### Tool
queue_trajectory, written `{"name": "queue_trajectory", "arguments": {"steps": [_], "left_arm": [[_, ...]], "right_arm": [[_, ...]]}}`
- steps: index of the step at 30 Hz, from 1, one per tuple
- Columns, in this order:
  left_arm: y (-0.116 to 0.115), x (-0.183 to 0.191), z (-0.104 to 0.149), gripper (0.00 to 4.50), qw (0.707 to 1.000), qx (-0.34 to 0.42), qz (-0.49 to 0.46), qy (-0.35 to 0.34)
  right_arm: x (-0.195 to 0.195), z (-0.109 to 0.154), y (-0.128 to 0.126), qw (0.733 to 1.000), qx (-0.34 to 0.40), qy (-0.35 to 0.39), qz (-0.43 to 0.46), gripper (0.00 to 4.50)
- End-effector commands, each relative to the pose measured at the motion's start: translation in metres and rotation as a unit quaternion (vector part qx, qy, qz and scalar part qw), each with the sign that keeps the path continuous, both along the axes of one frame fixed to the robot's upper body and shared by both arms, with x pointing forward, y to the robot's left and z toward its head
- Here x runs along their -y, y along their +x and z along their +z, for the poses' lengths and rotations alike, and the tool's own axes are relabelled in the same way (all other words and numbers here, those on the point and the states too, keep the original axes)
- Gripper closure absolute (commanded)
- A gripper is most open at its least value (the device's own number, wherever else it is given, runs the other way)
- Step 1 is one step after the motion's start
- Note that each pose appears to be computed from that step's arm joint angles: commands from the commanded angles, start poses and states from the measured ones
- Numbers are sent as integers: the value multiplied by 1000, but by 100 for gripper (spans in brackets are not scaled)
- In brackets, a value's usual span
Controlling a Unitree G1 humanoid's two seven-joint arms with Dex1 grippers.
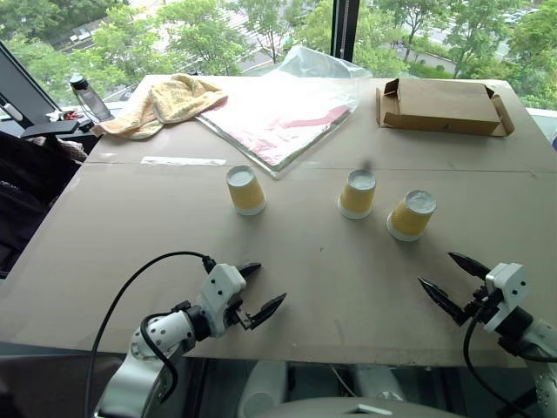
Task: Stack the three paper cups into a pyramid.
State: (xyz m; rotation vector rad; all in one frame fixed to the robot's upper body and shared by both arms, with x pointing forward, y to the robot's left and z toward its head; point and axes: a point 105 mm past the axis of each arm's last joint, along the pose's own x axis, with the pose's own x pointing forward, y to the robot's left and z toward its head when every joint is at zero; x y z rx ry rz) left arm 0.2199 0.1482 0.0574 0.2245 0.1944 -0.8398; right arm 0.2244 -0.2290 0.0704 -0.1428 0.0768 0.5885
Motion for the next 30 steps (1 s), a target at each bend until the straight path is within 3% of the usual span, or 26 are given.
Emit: {"name": "queue_trajectory", "arguments": {"steps": [1,11,21,30], "left_arm": [[0,-3,3,0,1000,10,2,0],[-3,8,13,0,999,15,-40,-14],[6,25,86,0,984,64,-163,-41],[-4,10,110,0,974,48,-219,-41]], "right_arm": [[1,4,1,1000,11,0,-1,4],[-2,11,7,1000,26,-2,1,4],[-16,33,58,997,67,15,-43,4],[-32,45,70,996,81,31,-22,4]]}}
